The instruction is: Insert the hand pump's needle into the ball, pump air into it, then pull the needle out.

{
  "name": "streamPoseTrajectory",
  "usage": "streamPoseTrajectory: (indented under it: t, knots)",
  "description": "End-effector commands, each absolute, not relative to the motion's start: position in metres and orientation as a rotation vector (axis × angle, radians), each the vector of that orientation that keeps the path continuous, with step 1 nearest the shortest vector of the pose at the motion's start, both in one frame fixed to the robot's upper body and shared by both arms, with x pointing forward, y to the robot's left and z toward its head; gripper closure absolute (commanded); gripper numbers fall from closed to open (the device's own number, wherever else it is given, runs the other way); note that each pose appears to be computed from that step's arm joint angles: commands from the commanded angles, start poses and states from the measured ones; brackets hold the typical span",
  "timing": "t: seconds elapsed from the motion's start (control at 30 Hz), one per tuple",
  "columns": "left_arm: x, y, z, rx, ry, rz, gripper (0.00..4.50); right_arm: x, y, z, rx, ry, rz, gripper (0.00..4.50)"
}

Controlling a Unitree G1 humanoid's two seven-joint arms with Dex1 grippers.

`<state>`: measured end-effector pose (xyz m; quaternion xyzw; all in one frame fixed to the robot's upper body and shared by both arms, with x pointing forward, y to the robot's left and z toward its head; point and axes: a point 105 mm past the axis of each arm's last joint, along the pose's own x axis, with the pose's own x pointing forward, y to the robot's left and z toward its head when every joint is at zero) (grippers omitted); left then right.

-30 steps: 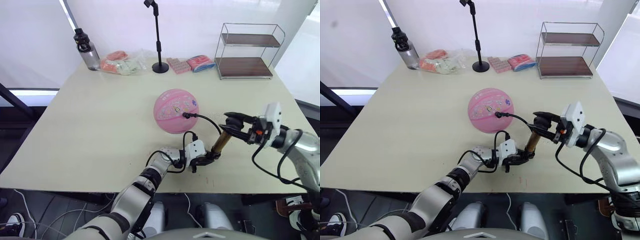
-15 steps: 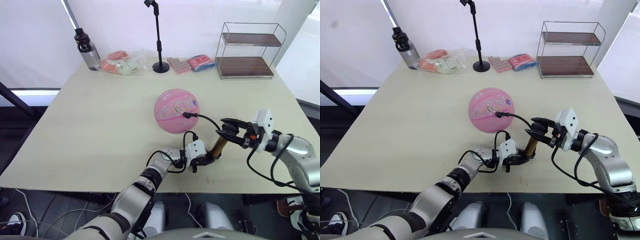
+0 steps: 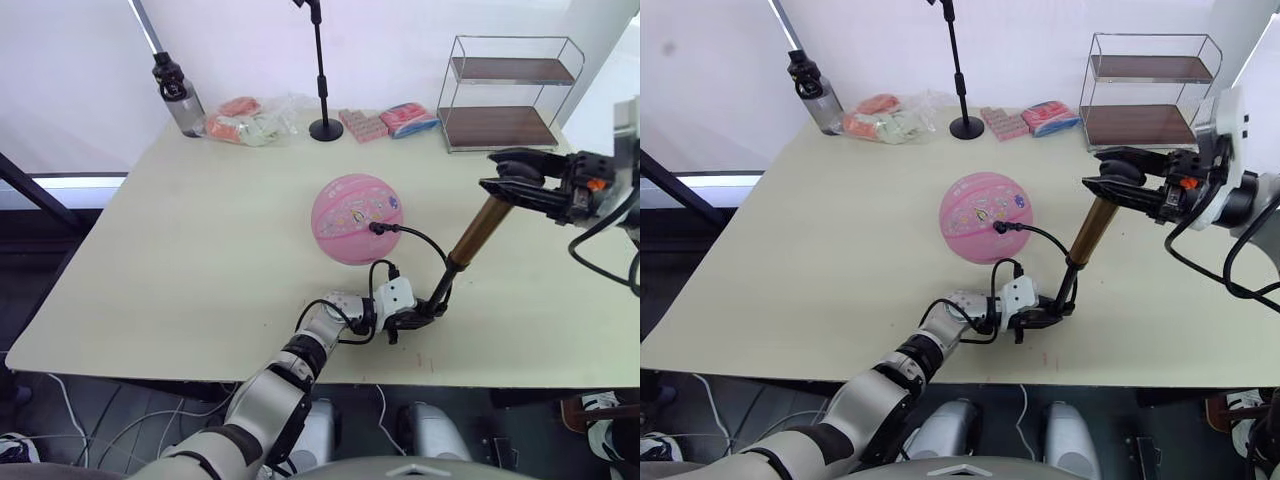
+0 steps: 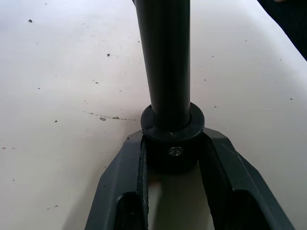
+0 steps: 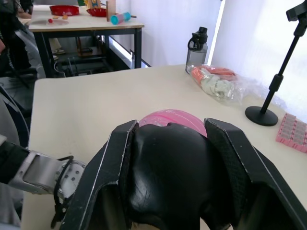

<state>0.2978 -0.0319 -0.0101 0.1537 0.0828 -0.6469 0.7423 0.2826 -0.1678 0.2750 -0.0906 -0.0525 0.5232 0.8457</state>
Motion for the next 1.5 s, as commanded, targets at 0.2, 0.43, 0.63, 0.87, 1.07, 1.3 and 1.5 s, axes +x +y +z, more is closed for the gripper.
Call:
streamPoseTrajectory:
  t: [0.2,0.43,0.63,0.87,1.07,1.3,1.5]
  knots:
    - [0.261,0.009,-0.082,0.332,0.551,-1.398,3.48,0.277,-0.169,0.275,-0.286,-0.108,1.082,2.83]
    - [0.262,0.009,-0.082,0.347,0.546,-1.399,3.48,0.284,-0.164,0.199,-0.278,0.014,1.076,2.83]
    - [0.262,0.008,-0.082,0.348,0.544,-1.394,3.48,0.290,-0.170,0.128,-0.256,0.121,1.009,2.83]
    - [0.262,0.009,-0.082,0.348,0.545,-1.397,3.48,0.282,-0.155,0.078,-0.192,0.167,1.010,2.83]
    - [0.264,0.010,-0.081,0.348,0.547,-1.393,3.48,0.289,-0.155,0.117,-0.233,0.059,1.027,2.83]
    - [0.264,0.010,-0.081,0.350,0.548,-1.398,3.48,0.291,-0.162,0.199,-0.301,-0.089,1.069,2.83]
    - [0.264,0.009,-0.080,0.342,0.548,-1.397,3.48,0.288,-0.170,0.261,-0.267,-0.200,1.059,2.83]
